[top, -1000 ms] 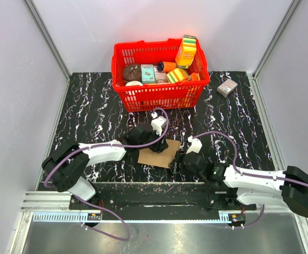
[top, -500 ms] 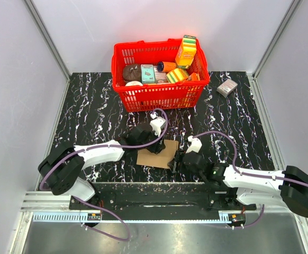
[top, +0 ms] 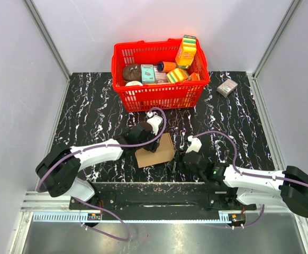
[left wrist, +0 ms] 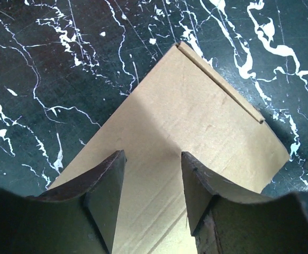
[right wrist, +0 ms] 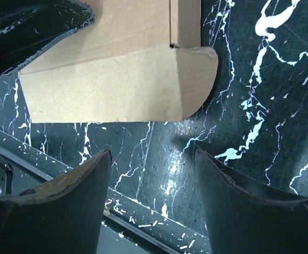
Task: Fold the paper box
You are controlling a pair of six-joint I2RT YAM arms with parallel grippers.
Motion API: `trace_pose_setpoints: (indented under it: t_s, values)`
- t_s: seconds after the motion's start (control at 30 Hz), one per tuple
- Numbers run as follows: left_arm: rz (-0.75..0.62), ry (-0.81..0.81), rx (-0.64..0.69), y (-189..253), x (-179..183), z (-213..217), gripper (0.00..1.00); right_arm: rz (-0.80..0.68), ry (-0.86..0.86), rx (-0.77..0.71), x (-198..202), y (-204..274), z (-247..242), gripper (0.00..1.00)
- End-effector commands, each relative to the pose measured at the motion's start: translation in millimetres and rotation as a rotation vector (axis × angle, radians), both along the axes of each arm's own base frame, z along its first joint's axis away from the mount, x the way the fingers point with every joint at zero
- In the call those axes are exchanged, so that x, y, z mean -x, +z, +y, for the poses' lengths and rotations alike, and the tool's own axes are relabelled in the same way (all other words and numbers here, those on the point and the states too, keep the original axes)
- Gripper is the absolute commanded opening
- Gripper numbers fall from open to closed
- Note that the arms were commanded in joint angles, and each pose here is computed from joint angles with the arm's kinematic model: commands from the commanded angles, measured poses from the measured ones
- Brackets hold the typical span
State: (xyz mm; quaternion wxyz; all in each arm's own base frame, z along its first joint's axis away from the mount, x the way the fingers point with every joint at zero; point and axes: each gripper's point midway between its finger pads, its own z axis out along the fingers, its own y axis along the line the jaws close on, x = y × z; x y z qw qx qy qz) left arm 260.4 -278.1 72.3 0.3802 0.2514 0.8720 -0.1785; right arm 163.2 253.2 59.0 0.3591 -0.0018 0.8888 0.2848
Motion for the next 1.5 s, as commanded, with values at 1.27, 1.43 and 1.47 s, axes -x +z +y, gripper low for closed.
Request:
trace_pose_setpoints:
  t_s: [1.27, 1.43, 1.47]
  values:
    - [-0.006, 0.095, -0.031, 17, -3, 18, 0.54, -0.191, 0.265, 0.104, -57, 34, 2, 0.75]
    - [0.009, 0.095, -0.027, 9, -1, 17, 0.54, -0.175, 0.282, 0.092, -58, 29, 5, 0.74]
    - [0.017, 0.089, -0.029, 6, 0, 16, 0.53, -0.168, 0.285, 0.092, -58, 27, 5, 0.74]
